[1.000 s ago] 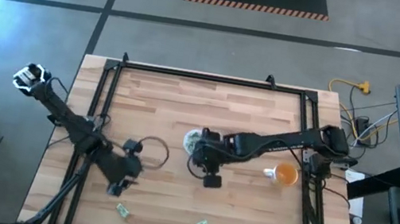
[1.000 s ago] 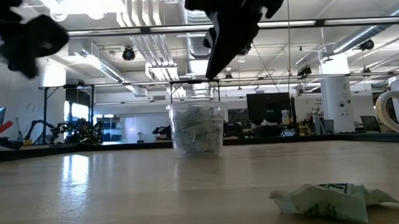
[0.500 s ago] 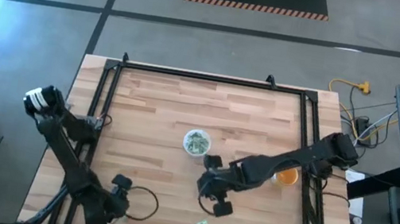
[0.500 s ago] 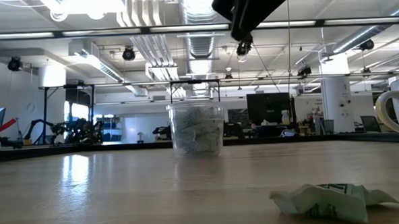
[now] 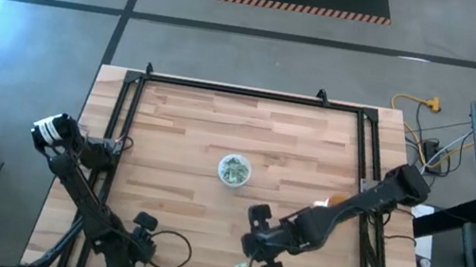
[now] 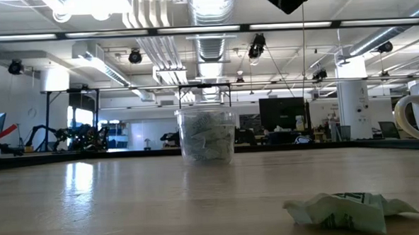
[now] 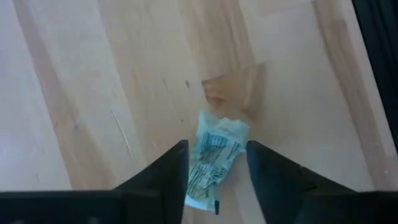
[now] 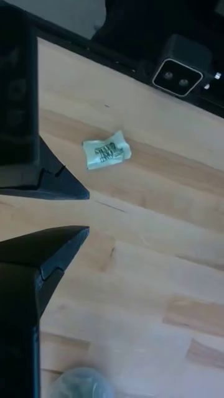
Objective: Pick and place Stevia / Truvia into bins
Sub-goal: Put the light green stevia packet into the transparent container
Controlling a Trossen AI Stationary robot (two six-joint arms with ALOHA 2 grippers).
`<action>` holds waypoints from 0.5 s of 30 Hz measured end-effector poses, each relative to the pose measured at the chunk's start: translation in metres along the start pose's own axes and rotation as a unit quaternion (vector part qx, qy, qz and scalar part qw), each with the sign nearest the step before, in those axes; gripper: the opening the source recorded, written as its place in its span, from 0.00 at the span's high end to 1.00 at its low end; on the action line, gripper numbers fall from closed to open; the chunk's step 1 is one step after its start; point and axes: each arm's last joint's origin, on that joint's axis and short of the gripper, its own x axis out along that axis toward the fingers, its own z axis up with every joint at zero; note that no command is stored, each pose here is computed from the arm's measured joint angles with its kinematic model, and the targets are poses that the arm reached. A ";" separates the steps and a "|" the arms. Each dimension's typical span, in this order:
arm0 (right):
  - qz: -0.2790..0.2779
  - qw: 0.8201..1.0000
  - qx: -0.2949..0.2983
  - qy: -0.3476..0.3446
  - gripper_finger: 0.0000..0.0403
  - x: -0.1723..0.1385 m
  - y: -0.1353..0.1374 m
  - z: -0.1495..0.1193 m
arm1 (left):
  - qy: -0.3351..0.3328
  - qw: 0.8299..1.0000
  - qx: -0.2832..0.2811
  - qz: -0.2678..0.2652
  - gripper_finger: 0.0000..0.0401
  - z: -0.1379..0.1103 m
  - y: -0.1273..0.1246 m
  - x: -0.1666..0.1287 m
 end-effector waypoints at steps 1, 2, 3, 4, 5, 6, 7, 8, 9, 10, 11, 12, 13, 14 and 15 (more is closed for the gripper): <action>-0.002 1.000 0.001 -0.001 0.83 0.000 0.002 0.000 | 0.000 1.000 0.000 0.000 0.66 0.000 0.000 0.000; -0.003 1.000 0.004 -0.001 0.83 -0.001 0.005 -0.001 | 0.002 1.000 0.000 0.001 0.69 0.000 0.000 0.000; -0.006 1.000 0.006 -0.002 0.83 -0.001 0.008 -0.001 | 0.005 1.000 0.001 0.003 0.72 -0.001 0.001 0.000; -0.007 1.000 0.009 -0.003 0.83 -0.001 0.010 -0.002 | 0.009 1.000 0.002 0.006 0.76 -0.002 0.001 0.000; -0.005 1.000 0.010 -0.004 0.83 -0.002 0.013 -0.002 | 0.011 1.000 0.003 0.008 0.79 -0.002 0.002 0.000; -0.004 1.000 0.012 -0.004 0.83 -0.002 0.015 -0.003 | 0.012 1.000 0.003 0.009 0.83 -0.002 0.002 0.000; -0.004 1.000 0.015 -0.004 0.83 -0.002 0.018 -0.004 | 0.014 1.000 0.004 0.011 0.87 -0.003 0.002 0.000; -0.005 1.000 0.019 -0.005 0.83 -0.003 0.020 -0.004 | 0.017 1.000 0.006 0.013 0.91 -0.003 0.003 0.000; -0.007 1.000 0.022 -0.006 0.83 -0.003 0.023 -0.005 | 0.020 1.000 0.010 0.015 0.94 -0.004 0.003 0.000; -0.008 1.000 0.025 -0.007 0.83 -0.003 0.026 -0.005 | 0.020 1.000 0.019 0.015 0.97 -0.004 0.003 0.000; -0.006 1.000 0.028 -0.007 0.83 -0.004 0.028 -0.006 | 0.019 0.999 0.026 0.015 0.98 -0.004 0.003 0.000; -0.004 0.999 0.031 -0.007 0.83 -0.004 0.032 -0.007 | 0.018 0.999 0.033 0.016 0.99 -0.004 0.003 -0.001; -0.002 0.999 0.036 -0.007 0.83 -0.005 0.034 -0.008 | 0.017 0.999 0.044 0.022 0.98 -0.003 0.003 -0.001; 0.000 0.999 0.041 -0.007 0.83 -0.005 0.037 -0.008 | 0.014 0.998 0.053 0.031 0.98 -0.002 0.004 -0.003; 0.002 0.999 0.045 -0.007 0.83 -0.006 0.041 -0.009 | 0.010 0.997 0.064 0.042 0.98 0.001 0.004 -0.004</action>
